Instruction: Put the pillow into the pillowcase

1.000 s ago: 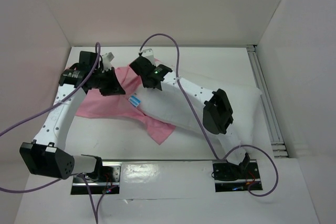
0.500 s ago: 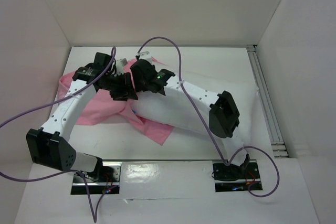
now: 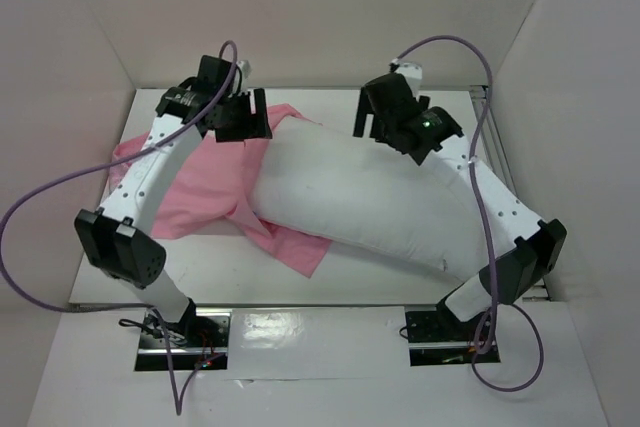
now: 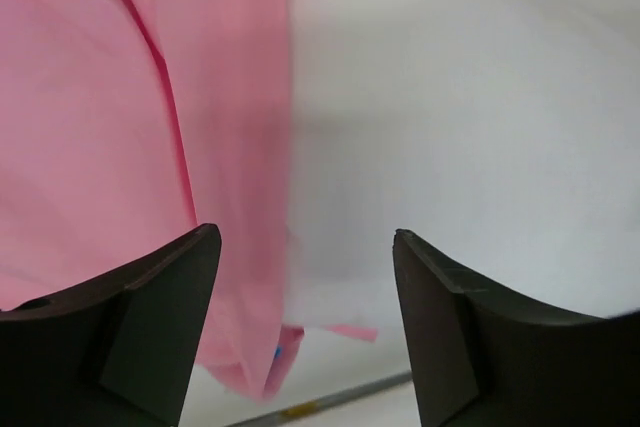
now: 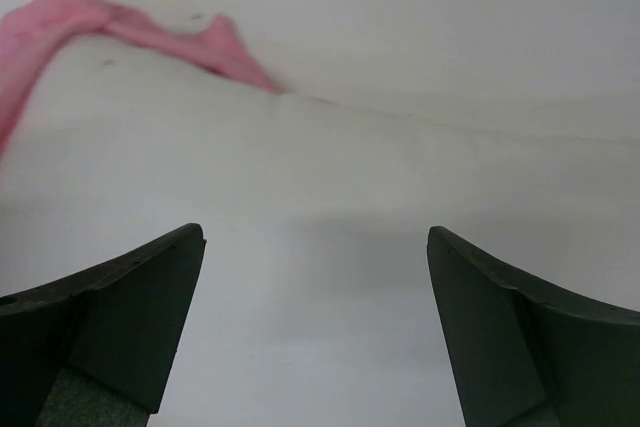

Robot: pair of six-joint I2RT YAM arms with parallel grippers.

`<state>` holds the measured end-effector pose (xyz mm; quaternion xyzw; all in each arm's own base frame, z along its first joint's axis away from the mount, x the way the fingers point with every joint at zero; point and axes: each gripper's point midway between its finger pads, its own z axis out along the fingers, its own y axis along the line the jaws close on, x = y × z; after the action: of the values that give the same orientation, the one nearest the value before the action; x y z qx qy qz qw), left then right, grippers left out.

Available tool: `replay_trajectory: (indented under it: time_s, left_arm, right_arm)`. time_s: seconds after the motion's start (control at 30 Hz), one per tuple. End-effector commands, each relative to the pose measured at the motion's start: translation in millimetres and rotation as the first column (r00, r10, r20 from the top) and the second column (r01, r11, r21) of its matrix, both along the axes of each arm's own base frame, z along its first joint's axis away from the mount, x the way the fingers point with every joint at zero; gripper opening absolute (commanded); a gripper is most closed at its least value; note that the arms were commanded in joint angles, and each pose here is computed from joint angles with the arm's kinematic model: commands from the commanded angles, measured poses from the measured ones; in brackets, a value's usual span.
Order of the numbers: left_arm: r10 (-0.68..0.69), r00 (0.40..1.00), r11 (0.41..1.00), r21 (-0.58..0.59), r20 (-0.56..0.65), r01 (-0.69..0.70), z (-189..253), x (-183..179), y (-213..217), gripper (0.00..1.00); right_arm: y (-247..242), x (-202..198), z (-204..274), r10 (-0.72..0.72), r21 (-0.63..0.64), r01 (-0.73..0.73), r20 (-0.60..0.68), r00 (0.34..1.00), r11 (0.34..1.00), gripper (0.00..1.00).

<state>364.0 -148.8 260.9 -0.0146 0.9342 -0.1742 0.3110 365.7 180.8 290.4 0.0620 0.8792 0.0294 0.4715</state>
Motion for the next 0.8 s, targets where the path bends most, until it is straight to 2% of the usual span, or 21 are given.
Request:
replay_trajectory:
  time_s: [0.0, 0.03, 0.17, 0.2, 0.27, 0.4, 0.47, 0.53, 0.57, 0.6, 0.63, 0.67, 0.7, 0.73, 0.77]
  left_arm:
    - [0.118, 0.99, 0.982, 0.137, 0.082, -0.129, -2, 41, 10, 0.83]
    - [0.127, 0.991, 0.975, 0.177, 0.052, -0.134, -21, 52, 8, 0.85]
    - [0.189, 0.98, 0.946, 0.257, 0.061, -0.198, -44, 88, 5, 0.86]
    - [0.233, 0.969, 0.922, 0.3, 0.078, -0.246, -52, 102, 11, 0.86]
    - [0.234, 0.97, 0.921, 0.303, 0.073, -0.245, -57, 107, 10, 0.86]
    - [0.235, 0.97, 0.924, 0.293, 0.065, -0.244, -70, 126, 0, 0.79]
    - [0.217, 0.975, 0.936, 0.276, 0.044, -0.22, -78, 132, -8, 0.55]
    - [0.178, 0.983, 0.954, 0.237, 0.037, -0.182, -73, 132, -18, 0.24]
    - [0.168, 0.985, 0.96, 0.22, 0.041, -0.173, -72, 133, -22, 0.0]
    - [0.158, 0.987, 0.966, 0.203, 0.041, -0.163, -67, 132, -25, 0.0]
    - [0.118, 0.992, 0.977, 0.171, 0.039, -0.123, -66, 130, -33, 0.0]
    - [0.092, 0.995, 0.985, 0.145, 0.044, -0.098, -62, 128, -42, 0.0]
    - [0.07, 0.994, 0.99, 0.114, 0.082, -0.079, -49, 129, -47, 0.0]
    - [0.043, 0.996, 0.993, 0.103, 0.079, -0.051, -50, 126, -51, 0.0]
    - [0.003, 0.996, 0.998, 0.065, 0.087, -0.009, -42, 121, -64, 0.0]
  right_arm:
    - [-62, -12, -36, -0.153, -0.101, 0.139, -0.144, 0.978, 0.985, 1.0]
    - [-70, -14, -38, -0.162, -0.09, 0.149, -0.164, 0.973, 0.985, 1.0]
    - [-113, -23, -61, -0.258, -0.099, 0.241, -0.247, 0.934, 0.966, 1.0]
    - [-124, -29, -68, -0.283, -0.093, 0.267, -0.266, 0.922, 0.959, 1.0]
    - [-134, -37, -76, -0.302, -0.098, 0.286, -0.286, 0.909, 0.953, 1.0]
    - [-155, -50, -98, -0.354, -0.098, 0.341, -0.32, 0.879, 0.935, 1.0]
    - [-165, -62, -118, -0.371, -0.131, 0.347, -0.358, 0.857, 0.929, 1.0]
    - [-167, -65, -135, -0.368, -0.133, 0.343, -0.369, 0.854, 0.93, 1.0]
    - [-168, -67, -141, -0.369, -0.139, 0.342, -0.377, 0.85, 0.93, 1.0]
    - [-163, -65, -147, -0.351, -0.115, 0.333, -0.379, 0.856, 0.936, 0.96]
    - [-160, -70, -160, -0.33, -0.113, 0.311, -0.406, 0.852, 0.944, 0.89]
    - [-155, -69, -169, -0.303, -0.095, 0.29, -0.421, 0.855, 0.952, 0.79]
    - [-139, -68, -173, -0.229, -0.036, 0.237, -0.441, 0.868, 0.971, 0.6]
    - [-130, -61, -173, -0.195, 0.012, 0.22, -0.422, 0.885, 0.975, 0.15]
    - [-113, -59, -171, -0.141, 0.041, 0.173, -0.414, 0.899, 0.984, 0.0]
